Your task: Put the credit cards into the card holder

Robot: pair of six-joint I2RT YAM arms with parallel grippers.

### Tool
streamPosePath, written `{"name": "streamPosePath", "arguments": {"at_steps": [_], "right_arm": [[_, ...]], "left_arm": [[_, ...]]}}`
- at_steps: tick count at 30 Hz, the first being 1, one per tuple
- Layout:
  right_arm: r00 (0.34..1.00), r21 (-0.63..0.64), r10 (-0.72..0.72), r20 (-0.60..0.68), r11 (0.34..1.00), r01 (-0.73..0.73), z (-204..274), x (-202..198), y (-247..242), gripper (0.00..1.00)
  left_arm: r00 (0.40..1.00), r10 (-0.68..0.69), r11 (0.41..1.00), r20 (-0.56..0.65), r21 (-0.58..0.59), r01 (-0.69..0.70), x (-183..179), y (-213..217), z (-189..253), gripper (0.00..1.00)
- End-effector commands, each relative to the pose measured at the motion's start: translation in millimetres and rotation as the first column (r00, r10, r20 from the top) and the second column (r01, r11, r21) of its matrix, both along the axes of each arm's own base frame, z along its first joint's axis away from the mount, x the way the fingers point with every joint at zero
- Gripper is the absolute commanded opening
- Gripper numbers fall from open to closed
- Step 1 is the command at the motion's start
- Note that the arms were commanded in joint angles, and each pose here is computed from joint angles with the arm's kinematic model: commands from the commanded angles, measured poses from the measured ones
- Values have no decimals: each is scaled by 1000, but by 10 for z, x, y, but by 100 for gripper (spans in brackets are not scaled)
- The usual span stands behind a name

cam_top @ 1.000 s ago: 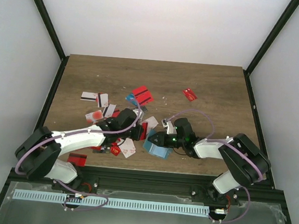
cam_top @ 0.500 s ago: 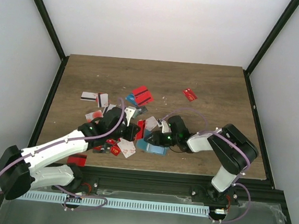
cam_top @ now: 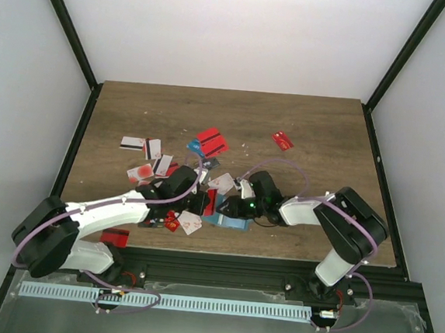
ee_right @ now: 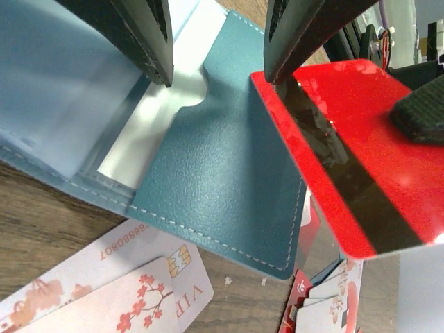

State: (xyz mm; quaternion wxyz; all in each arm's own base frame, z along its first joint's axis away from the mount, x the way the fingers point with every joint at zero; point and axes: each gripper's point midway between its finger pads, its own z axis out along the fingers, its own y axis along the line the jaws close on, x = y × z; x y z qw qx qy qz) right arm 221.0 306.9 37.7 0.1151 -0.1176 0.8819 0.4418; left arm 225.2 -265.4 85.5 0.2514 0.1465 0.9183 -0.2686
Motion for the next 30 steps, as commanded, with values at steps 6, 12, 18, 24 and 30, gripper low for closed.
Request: {"name": "streamPosePath", "arguments": {"at_steps": [6,12,18,24,30], "right_arm": [[996,-18,7,84,1000,-6,299,-16,-65,37],[989,-106,-66,132,991,81,286,-49,-357,38],[987,-184,-122,108,973,141,68,-123,-576,38],[977,-255,-176,122,945,202,-72,-115,-752,37],[976,-273,-188,113,938,212,-142,-153,-810,34]], "left_arm": [[1000,12,999,7,-46,-11,76,-80,-60,4],[1000,-1,996,-13,-85,0,77,-135,-87,4],[999,-27,991,-32,-135,22,67,-218,-59,4],[998,-23,986,-55,-169,13,106,-267,-50,4],[994,-34,978,-102,-210,11,133,-368,-107,4]]}}
